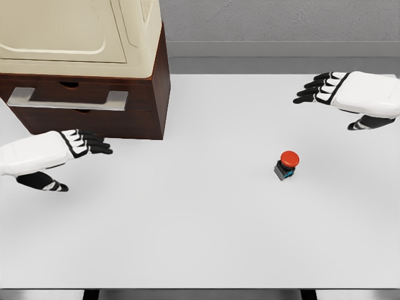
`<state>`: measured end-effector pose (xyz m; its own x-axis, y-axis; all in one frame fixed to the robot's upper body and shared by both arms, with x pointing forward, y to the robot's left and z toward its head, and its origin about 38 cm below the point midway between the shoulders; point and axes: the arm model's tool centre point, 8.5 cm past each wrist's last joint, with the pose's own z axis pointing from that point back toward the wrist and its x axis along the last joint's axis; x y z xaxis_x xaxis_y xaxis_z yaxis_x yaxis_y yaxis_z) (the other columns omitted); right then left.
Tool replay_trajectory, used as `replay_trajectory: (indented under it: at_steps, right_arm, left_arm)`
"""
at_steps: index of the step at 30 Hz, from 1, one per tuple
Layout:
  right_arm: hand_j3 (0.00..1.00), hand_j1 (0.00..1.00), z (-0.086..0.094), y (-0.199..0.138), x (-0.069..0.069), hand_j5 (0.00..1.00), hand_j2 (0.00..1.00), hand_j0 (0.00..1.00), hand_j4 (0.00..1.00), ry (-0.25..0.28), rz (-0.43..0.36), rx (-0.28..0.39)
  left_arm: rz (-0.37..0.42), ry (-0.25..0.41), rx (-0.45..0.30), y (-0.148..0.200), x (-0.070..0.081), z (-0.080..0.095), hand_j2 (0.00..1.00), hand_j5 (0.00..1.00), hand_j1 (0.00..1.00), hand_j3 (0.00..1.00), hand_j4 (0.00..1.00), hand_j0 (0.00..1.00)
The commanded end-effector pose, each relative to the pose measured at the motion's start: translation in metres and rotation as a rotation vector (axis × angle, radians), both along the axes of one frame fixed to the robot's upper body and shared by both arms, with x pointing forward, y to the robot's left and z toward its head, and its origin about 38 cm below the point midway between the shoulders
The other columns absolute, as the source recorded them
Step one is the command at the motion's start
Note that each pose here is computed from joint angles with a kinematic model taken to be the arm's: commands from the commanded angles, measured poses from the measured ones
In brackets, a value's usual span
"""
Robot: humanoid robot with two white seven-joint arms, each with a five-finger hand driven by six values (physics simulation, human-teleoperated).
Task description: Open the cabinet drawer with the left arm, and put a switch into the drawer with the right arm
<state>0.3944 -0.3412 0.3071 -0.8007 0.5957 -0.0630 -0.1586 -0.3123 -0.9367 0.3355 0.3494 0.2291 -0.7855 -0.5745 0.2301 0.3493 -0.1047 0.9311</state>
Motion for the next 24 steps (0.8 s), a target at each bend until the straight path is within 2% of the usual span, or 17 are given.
replay_trajectory:
  at_steps: [1, 4, 5, 7, 9, 10, 12, 13, 15, 16, 17, 18, 20, 23, 24]
  right_arm:
    - [1.0, 1.0, 0.001, 0.0, 0.0, 1.0, 1.0, 1.0, 1.0, 0.002, -0.001, 0.007]
    - [1.0, 1.0, -0.001, -0.003, 0.001, 1.0, 1.0, 1.0, 1.0, 0.011, -0.011, 0.016]
    - [1.0, 1.0, 0.009, -0.008, 0.002, 1.0, 1.0, 1.0, 1.0, -0.012, -0.023, 0.01]
    - [1.0, 1.0, -0.012, -0.01, 0.001, 1.0, 1.0, 1.0, 1.0, 0.055, -0.023, -0.023]
    - [1.0, 1.0, -0.021, -0.009, -0.001, 1.0, 1.0, 1.0, 1.0, 0.081, -0.018, -0.036]
    - [1.0, 1.0, -0.027, -0.006, -0.003, 1.0, 1.0, 1.0, 1.0, 0.095, -0.007, -0.056]
    - [1.0, 1.0, -0.028, -0.006, -0.002, 1.0, 1.0, 1.0, 1.0, 0.097, -0.008, -0.057]
    - [1.0, 1.0, -0.029, -0.006, -0.002, 1.0, 1.0, 1.0, 1.0, 0.1, -0.007, -0.06]
    - [1.0, 1.0, -0.028, -0.006, -0.002, 1.0, 1.0, 1.0, 1.0, 0.099, -0.008, -0.058]
    - [1.0, 1.0, -0.032, -0.006, -0.003, 1.0, 1.0, 1.0, 1.0, 0.11, -0.008, -0.059]
    - [1.0, 1.0, -0.035, -0.007, -0.003, 1.0, 1.0, 1.0, 1.0, 0.119, -0.012, -0.057]
    - [1.0, 1.0, -0.037, -0.012, -0.002, 1.0, 1.0, 1.0, 1.0, 0.125, -0.026, -0.057]
    - [1.0, 1.0, -0.036, -0.016, 0.002, 1.0, 1.0, 1.0, 1.0, 0.124, -0.042, -0.05]
    - [1.0, 1.0, -0.038, -0.013, 0.001, 1.0, 1.0, 1.0, 1.0, 0.126, -0.035, -0.052]
    - [1.0, 1.0, -0.038, -0.012, 0.001, 1.0, 1.0, 1.0, 1.0, 0.124, -0.033, -0.05]
  left_arm:
    - [-0.005, 0.0, 0.001, -0.001, -0.001, 0.002, 1.0, 1.0, 1.0, 1.0, 1.0, 1.0]
    - [-0.002, 0.008, 0.023, 0.004, -0.002, 0.004, 1.0, 1.0, 1.0, 1.0, 1.0, 1.0]
    - [0.001, 0.007, 0.033, 0.006, -0.002, 0.007, 1.0, 1.0, 1.0, 1.0, 1.0, 1.0]
    - [0.017, 0.014, 0.052, 0.016, -0.004, 0.015, 1.0, 1.0, 1.0, 1.0, 1.0, 1.0]
    - [0.032, 0.016, 0.069, 0.024, -0.004, 0.023, 1.0, 1.0, 1.0, 1.0, 1.0, 1.0]
    - [0.045, 0.052, 0.032, 0.026, -0.007, 0.022, 1.0, 1.0, 1.0, 1.0, 1.0, 1.0]
    - [0.078, 0.057, -0.045, 0.031, -0.004, 0.042, 1.0, 1.0, 1.0, 1.0, 1.0, 1.0]
    - [0.085, 0.061, -0.049, 0.034, -0.004, 0.048, 1.0, 1.0, 1.0, 1.0, 1.0, 1.0]
    - [0.111, 0.136, -0.086, 0.039, -0.009, 0.043, 1.0, 1.0, 1.0, 1.0, 1.0, 1.0]
    - [0.118, 0.207, -0.093, 0.044, -0.013, 0.043, 1.0, 1.0, 1.0, 1.0, 1.0, 1.0]
    - [0.086, 0.303, -0.11, 0.041, -0.016, 0.046, 1.0, 1.0, 1.0, 1.0, 1.0, 1.0]
    - [0.052, 0.316, -0.128, 0.036, -0.012, 0.058, 1.0, 1.0, 1.0, 1.0, 1.0, 1.0]
    - [0.07, 0.304, -0.096, 0.044, -0.013, 0.067, 1.0, 1.0, 1.0, 1.0, 1.0, 1.0]
    - [0.075, 0.268, -0.148, 0.039, -0.008, 0.068, 1.0, 1.0, 1.0, 1.0, 1.0, 1.0]
    - [0.047, 0.262, -0.17, 0.03, -0.005, 0.068, 1.0, 1.0, 1.0, 1.0, 1.0, 1.0]
